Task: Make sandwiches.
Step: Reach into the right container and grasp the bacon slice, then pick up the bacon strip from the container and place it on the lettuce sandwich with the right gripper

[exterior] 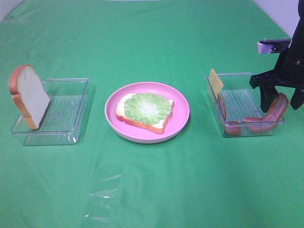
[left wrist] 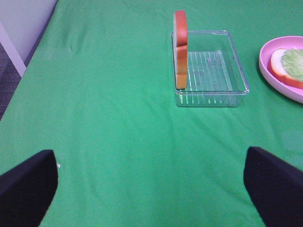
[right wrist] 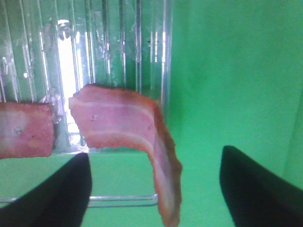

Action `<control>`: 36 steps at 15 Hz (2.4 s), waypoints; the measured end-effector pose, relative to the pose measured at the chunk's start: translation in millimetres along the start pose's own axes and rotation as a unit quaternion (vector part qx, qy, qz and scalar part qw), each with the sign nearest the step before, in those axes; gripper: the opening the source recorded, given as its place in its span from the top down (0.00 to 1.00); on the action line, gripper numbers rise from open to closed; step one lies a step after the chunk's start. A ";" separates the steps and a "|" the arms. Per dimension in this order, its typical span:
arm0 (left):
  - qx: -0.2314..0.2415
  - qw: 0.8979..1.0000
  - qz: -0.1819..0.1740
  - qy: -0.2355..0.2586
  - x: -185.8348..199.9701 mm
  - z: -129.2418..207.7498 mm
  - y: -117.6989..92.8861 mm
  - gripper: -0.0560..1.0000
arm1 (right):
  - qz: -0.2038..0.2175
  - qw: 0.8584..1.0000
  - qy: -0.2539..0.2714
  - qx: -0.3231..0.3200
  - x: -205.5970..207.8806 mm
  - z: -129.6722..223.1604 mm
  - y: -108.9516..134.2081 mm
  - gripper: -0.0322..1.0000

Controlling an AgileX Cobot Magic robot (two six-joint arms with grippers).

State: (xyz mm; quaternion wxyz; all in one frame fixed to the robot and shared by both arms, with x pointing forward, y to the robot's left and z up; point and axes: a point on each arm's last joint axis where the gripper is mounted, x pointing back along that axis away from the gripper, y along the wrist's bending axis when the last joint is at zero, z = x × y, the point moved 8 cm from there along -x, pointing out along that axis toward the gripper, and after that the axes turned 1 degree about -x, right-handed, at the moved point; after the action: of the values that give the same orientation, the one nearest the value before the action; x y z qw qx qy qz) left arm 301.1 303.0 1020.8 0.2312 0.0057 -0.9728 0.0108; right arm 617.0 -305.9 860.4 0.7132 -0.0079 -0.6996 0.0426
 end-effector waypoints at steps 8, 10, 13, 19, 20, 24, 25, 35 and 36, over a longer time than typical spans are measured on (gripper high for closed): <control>0.000 1.000 0.000 0.000 0.0 0.0 0.0 0.01 | 0.022 1.000 -0.014 -0.016 -0.1 -4.6 -7.5 0.96; 0.000 1.000 0.000 0.000 0.0 0.0 0.0 0.01 | 0.021 1.000 -0.014 -0.016 -0.1 -4.6 -7.3 0.96; 0.000 1.000 0.000 0.000 0.0 0.0 0.0 0.01 | 0.020 1.000 -0.017 -0.014 6.2 -3.4 -4.3 0.96; 0.000 1.000 0.000 0.000 0.0 0.0 0.0 0.01 | -0.010 0.994 -0.105 -0.013 83.6 4.3 6.9 0.96; 0.000 1.000 0.000 0.000 0.0 0.0 0.0 0.01 | -0.016 0.991 -0.131 -0.016 106.0 4.9 7.2 0.96; 0.000 1.000 0.000 0.000 0.0 0.0 0.0 0.01 | -0.084 0.972 -0.218 -0.034 171.2 -5.1 24.3 0.96; 0.000 1.000 0.000 0.000 0.0 0.0 0.0 0.01 | -0.112 0.967 -0.228 -0.029 179.6 -7.4 33.4 0.96; 0.000 1.000 0.000 0.000 0.0 0.0 0.0 0.01 | -0.253 0.934 -0.209 0.140 169.9 1.1 201.1 0.96; 0.000 1.000 0.000 0.000 0.0 0.0 0.0 0.01 | -0.256 0.933 -0.198 0.158 158.4 3.7 222.0 0.96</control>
State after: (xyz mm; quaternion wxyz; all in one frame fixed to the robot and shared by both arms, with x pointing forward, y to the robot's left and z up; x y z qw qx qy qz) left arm 301.1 303.0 1020.8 0.2312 0.0057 -0.9728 0.0108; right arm 605.1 -73.5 1002.7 0.5387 0.2928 -0.7894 -0.0306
